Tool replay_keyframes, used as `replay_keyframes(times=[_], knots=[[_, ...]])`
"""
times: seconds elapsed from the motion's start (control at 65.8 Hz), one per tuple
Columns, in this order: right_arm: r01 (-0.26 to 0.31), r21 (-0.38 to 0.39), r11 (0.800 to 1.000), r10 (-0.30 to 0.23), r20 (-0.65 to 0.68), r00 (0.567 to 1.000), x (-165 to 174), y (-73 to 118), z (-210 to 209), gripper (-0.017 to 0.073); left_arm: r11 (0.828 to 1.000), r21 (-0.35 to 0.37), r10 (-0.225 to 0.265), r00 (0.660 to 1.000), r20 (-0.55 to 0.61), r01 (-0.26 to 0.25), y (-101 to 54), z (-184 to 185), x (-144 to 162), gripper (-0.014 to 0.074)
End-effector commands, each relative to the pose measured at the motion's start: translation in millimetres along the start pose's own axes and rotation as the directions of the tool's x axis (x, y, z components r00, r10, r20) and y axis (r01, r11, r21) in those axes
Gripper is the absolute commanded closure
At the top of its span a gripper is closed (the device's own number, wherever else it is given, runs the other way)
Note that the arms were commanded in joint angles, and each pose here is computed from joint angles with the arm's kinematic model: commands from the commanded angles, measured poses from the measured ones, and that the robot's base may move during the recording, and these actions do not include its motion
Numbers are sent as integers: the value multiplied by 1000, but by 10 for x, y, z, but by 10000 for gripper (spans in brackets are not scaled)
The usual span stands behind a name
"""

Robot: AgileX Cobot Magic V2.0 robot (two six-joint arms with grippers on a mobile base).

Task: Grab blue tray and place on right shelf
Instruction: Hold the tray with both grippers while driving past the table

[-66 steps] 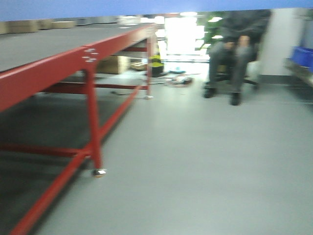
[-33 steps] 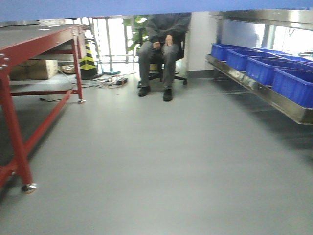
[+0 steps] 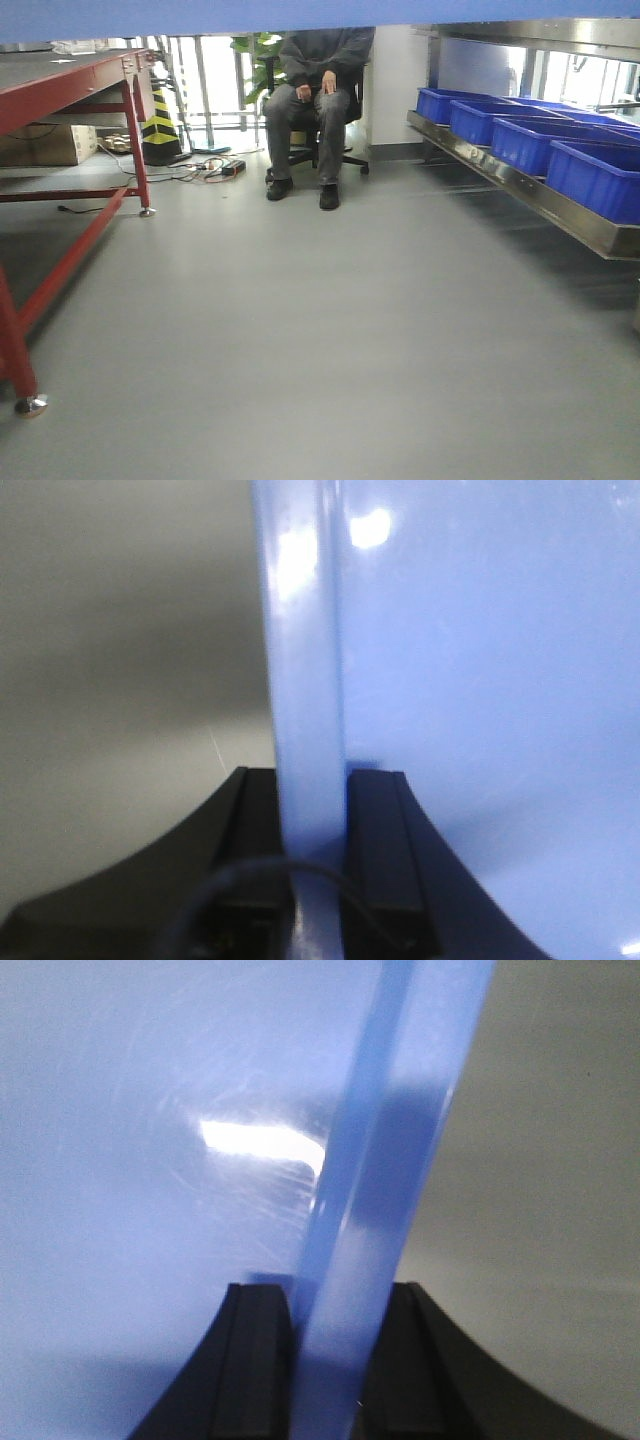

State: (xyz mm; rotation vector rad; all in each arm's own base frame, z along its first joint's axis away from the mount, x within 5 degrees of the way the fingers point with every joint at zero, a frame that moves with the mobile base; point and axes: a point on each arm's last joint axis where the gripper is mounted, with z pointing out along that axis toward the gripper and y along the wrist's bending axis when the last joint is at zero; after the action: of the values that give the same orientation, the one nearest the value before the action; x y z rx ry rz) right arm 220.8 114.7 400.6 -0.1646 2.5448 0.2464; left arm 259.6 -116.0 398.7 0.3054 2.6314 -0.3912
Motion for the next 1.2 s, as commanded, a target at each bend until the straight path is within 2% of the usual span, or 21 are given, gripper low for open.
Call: replay_keyframes(times=[0.0, 1.186], knots=[[37, 10, 999, -38, 116, 992, -77, -39, -183, 494, 999, -15, 47, 999, -18, -48, -19, -188, 81, 642], [35, 11, 999, -36, 117, 993, -78, -44, -183, 494, 999, -15, 47, 999, -20, -48, -20, -188, 82, 642]])
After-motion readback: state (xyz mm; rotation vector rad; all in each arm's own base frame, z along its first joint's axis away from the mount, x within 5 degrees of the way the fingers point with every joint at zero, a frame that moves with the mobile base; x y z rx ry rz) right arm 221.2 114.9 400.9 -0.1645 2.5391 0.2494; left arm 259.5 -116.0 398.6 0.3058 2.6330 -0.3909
